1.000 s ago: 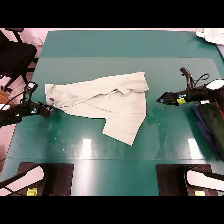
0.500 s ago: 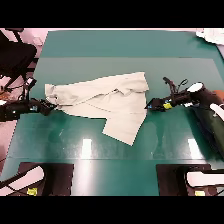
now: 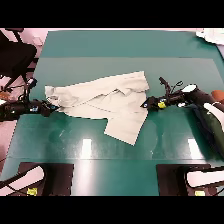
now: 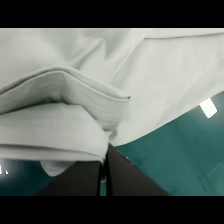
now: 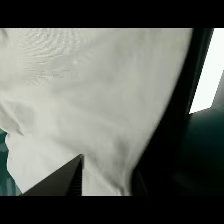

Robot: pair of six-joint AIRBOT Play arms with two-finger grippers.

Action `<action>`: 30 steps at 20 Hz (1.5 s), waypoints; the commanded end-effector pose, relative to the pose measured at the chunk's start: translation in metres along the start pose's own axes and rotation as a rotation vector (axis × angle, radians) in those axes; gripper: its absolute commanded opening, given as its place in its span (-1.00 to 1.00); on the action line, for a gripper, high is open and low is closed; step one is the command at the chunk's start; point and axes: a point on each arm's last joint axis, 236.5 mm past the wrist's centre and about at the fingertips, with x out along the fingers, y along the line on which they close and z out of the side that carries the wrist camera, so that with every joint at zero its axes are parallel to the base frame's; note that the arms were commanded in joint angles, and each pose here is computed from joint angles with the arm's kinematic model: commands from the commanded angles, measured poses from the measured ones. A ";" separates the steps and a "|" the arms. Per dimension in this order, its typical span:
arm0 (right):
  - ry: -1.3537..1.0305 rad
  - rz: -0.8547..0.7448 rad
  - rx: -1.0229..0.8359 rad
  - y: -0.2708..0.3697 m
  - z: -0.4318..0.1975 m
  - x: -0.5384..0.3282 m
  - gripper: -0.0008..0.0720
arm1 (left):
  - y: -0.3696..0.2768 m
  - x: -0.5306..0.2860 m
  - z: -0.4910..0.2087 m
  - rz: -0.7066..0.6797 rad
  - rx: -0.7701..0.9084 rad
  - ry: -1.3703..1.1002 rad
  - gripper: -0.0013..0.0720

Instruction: Fold the shirts.

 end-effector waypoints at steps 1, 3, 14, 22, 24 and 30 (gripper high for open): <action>0.001 0.021 0.014 0.004 0.000 0.001 -0.59 | -0.010 0.000 0.000 -0.041 -0.016 0.001 -0.90; 0.001 0.056 0.028 0.013 0.000 0.001 -0.91 | -0.019 -0.001 0.003 -0.081 -0.030 -0.007 -0.90; -0.531 0.102 -0.226 0.121 0.051 -0.166 -0.92 | -0.111 -0.094 0.141 -0.453 -0.017 -0.246 -0.90; -0.975 0.110 -0.376 0.195 0.012 -0.336 -0.92 | -0.220 -0.246 0.263 -0.636 0.245 -0.763 -0.91; -1.073 0.057 -0.475 0.224 -0.012 -0.375 -0.92 | -0.250 -0.259 0.261 -0.517 0.341 -0.753 -0.91; -1.345 -0.152 -0.760 0.320 -0.094 -0.452 -0.92 | -0.288 -0.300 0.239 0.118 0.522 -0.784 -0.91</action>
